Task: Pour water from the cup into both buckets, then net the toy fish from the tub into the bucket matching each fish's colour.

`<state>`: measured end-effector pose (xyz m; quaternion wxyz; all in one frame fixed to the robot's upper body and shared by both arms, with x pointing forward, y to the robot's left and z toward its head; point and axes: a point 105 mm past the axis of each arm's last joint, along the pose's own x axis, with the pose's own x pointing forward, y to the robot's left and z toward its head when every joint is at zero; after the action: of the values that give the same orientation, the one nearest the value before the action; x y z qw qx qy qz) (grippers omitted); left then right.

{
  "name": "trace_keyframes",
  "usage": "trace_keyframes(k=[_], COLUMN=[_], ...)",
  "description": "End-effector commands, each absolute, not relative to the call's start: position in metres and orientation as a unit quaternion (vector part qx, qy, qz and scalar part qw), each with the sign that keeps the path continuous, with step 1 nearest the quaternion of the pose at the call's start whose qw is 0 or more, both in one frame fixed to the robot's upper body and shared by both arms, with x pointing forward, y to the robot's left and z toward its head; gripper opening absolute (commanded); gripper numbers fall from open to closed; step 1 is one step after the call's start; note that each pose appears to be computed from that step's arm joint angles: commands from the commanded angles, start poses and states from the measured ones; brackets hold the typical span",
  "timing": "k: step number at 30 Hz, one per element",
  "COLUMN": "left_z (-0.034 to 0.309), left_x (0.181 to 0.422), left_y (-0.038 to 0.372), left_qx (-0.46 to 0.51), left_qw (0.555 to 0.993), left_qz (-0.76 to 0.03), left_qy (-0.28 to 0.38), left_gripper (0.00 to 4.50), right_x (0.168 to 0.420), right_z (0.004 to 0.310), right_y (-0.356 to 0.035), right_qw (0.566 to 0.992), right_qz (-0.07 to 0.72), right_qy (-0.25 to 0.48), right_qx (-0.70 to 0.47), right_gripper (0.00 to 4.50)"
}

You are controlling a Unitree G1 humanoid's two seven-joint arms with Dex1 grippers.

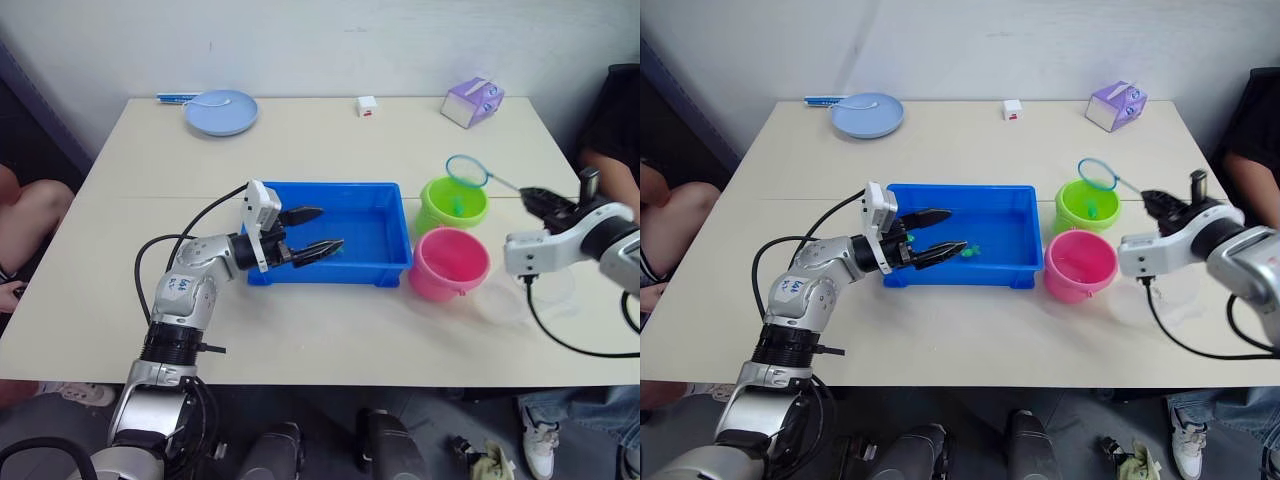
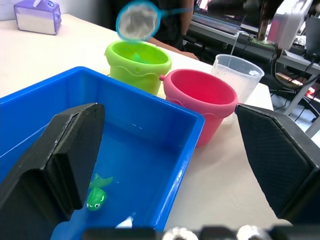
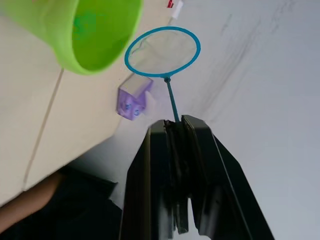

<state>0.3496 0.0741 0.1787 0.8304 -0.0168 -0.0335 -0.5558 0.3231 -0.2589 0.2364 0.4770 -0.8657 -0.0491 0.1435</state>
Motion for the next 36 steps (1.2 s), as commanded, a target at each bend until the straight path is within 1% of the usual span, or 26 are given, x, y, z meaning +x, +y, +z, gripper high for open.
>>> trace_keyframes(k=[1,2,5,6,7,9,10,11,13,15,19,20,23,25,32,36], left_z=[0.195,0.195,0.194,0.193,0.192,0.189,0.187,0.185,0.181,0.176,0.168,0.167,0.167,0.165,0.158,0.159], left_x=[0.347,0.347,0.346,0.345,0.346,0.347,0.347,0.348,0.349,0.349,0.343,0.341,0.338,0.337,0.329,0.324], left_y=[0.073,0.072,0.072,0.072,0.073,0.076,0.078,0.081,0.089,0.1,0.115,0.118,0.124,0.129,0.147,0.155], left_qx=[-0.009,-0.01,-0.011,-0.011,-0.009,0.002,0.007,0.01,0.013,0.021,0.042,0.048,0.057,0.068,0.086,0.091], left_qw=[0.827,0.827,0.827,0.827,0.828,0.832,0.834,0.836,0.843,0.849,0.857,0.86,0.864,0.868,0.882,0.889], left_qz=[-0.559,-0.559,-0.559,-0.558,-0.557,-0.553,-0.55,-0.546,-0.536,-0.527,-0.513,-0.508,-0.5,-0.493,-0.463,-0.449], left_qy=[-0.064,-0.064,-0.064,-0.063,-0.062,-0.056,-0.052,-0.049,-0.039,-0.026,-0.011,-0.009,-0.005,0.0,0.018,0.021], left_gripper=[4.5,4.5,4.5,4.5,4.5,4.5,4.5,4.5,4.5,4.5,4.5,4.5,4.5,4.5,4.5,4.5], right_x=[0.319,0.322,0.328,0.328,0.328,0.327,0.327,0.326,0.326,0.325,0.327,0.326,0.327,0.328,0.341,0.347], right_z=[0.216,0.223,0.251,0.255,0.258,0.256,0.254,0.253,0.253,0.241,0.213,0.208,0.205,0.204,0.184,0.171], right_y=[-0.25,-0.253,-0.262,-0.262,-0.262,-0.255,-0.247,-0.24,-0.221,-0.193,-0.161,-0.153,-0.144,-0.14,-0.138,-0.134], right_qw=[0.481,0.491,0.539,0.565,0.605,0.671,0.717,0.753,0.8,0.828,0.848,0.848,0.849,0.845,0.816,0.791], right_qz=[0.19,0.166,0.101,0.094,0.091,0.102,0.114,0.121,0.148,0.206,0.272,0.288,0.304,0.312,0.32,0.334], right_qy=[-0.048,-0.051,-0.063,-0.067,-0.07,-0.075,-0.079,-0.082,-0.092,-0.084,-0.032,-0.02,-0.008,-0.004,0.014,0.02], right_qx=[-0.855,-0.854,-0.834,-0.817,-0.788,-0.73,-0.683,-0.642,-0.574,-0.515,-0.454,-0.445,-0.431,-0.435,-0.482,-0.513], right_gripper=[0.79,0.79,0.79,0.79,0.79,0.79,0.79,0.79,0.79,0.79,0.79,0.79,0.79,0.79,0.79,0.79])
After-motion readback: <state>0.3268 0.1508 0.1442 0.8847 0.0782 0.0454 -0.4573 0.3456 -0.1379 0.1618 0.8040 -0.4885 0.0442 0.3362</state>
